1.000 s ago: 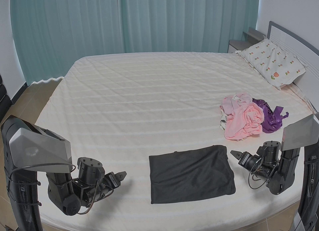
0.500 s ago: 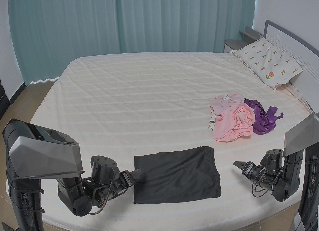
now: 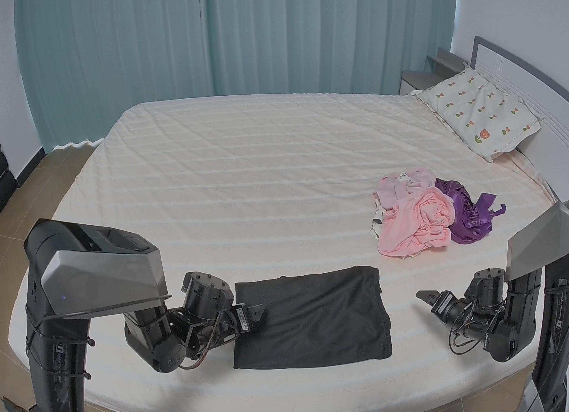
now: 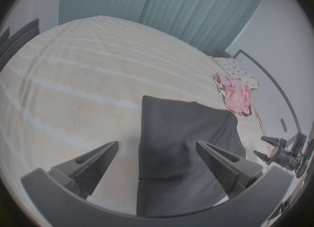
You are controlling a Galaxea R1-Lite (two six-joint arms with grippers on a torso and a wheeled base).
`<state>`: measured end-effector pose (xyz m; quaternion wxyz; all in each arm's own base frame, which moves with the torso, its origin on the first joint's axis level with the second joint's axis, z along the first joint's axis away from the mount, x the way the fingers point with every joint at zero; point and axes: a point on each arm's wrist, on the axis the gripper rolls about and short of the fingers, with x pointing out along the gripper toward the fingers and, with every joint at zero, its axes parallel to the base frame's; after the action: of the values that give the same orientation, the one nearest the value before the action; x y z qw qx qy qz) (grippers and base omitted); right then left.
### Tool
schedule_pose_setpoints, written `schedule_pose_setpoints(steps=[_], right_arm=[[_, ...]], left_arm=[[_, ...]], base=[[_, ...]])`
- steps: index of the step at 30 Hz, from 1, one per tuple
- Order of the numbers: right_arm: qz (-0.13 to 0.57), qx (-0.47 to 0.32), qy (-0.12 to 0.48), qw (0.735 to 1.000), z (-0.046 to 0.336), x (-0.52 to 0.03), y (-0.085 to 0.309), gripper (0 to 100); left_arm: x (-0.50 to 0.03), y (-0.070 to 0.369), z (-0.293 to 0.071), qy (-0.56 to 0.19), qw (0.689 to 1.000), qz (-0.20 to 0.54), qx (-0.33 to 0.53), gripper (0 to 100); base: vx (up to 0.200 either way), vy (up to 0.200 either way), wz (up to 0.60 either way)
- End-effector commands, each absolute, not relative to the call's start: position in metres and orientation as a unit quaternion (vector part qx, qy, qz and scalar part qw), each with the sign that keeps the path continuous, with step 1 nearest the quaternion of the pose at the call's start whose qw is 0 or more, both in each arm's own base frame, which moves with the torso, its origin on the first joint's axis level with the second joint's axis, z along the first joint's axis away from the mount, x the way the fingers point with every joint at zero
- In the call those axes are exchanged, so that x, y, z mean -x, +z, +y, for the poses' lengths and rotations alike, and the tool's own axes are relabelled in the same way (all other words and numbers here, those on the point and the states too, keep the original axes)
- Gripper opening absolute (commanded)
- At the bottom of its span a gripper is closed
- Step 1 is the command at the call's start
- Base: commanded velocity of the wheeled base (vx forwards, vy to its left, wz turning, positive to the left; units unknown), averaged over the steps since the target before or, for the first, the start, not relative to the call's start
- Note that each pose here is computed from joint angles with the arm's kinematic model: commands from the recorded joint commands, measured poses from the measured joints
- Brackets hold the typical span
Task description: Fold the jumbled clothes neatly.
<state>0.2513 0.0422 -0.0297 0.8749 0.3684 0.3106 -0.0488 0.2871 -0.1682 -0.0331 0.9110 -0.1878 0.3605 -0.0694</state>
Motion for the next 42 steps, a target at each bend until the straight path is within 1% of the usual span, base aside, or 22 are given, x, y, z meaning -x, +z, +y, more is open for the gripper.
schedule_pose_setpoints(steps=[1,6,9,10,13,18,23,29,35,42], right_arm=[[0.304,-0.374,-0.046,0.875,0.043,-0.253,-0.029,100],[0.310,-0.374,-0.042,0.873,0.046,-0.250,-0.029,100],[0.309,-0.374,-0.042,0.873,0.046,-0.250,-0.029,100],[0.309,-0.374,-0.042,0.873,0.046,-0.250,-0.029,100],[0.311,-0.373,-0.039,0.873,0.048,-0.250,-0.029,100],[0.313,-0.370,-0.035,0.874,0.052,-0.249,-0.029,100],[0.314,-0.369,-0.037,0.874,0.053,-0.247,-0.029,100],[0.315,-0.366,-0.030,0.875,0.056,-0.246,-0.028,100],[0.317,-0.365,-0.028,0.875,0.058,-0.245,-0.028,100],[0.319,-0.365,-0.030,0.874,0.057,-0.244,-0.029,100]], left_arm=[[-0.284,-0.043,-0.167,-0.075,0.906,0.378,0.177,100],[-0.285,-0.041,-0.170,-0.112,0.898,0.383,0.187,100],[-0.287,-0.043,-0.171,-0.117,0.900,0.382,0.177,100],[-0.288,-0.048,-0.171,-0.125,0.903,0.382,0.150,100],[-0.288,-0.053,-0.171,-0.128,0.903,0.386,0.138,100],[-0.290,-0.051,-0.173,-0.146,0.904,0.373,0.148,100],[-0.286,-0.050,-0.176,-0.185,0.895,0.377,0.152,100],[-0.285,-0.055,-0.175,-0.196,0.896,0.381,0.121,100],[-0.280,-0.065,-0.170,-0.191,0.893,0.394,0.107,100],[-0.285,-0.057,-0.179,-0.217,0.902,0.354,0.122,100]], base=[[0.000,0.000,0.00],[0.000,0.000,0.00],[0.000,0.000,0.00],[0.000,0.000,0.00],[0.000,0.000,0.00],[0.000,0.000,0.00],[0.000,0.000,0.00],[0.000,0.000,0.00],[0.000,0.000,0.00],[0.000,0.000,0.00]])
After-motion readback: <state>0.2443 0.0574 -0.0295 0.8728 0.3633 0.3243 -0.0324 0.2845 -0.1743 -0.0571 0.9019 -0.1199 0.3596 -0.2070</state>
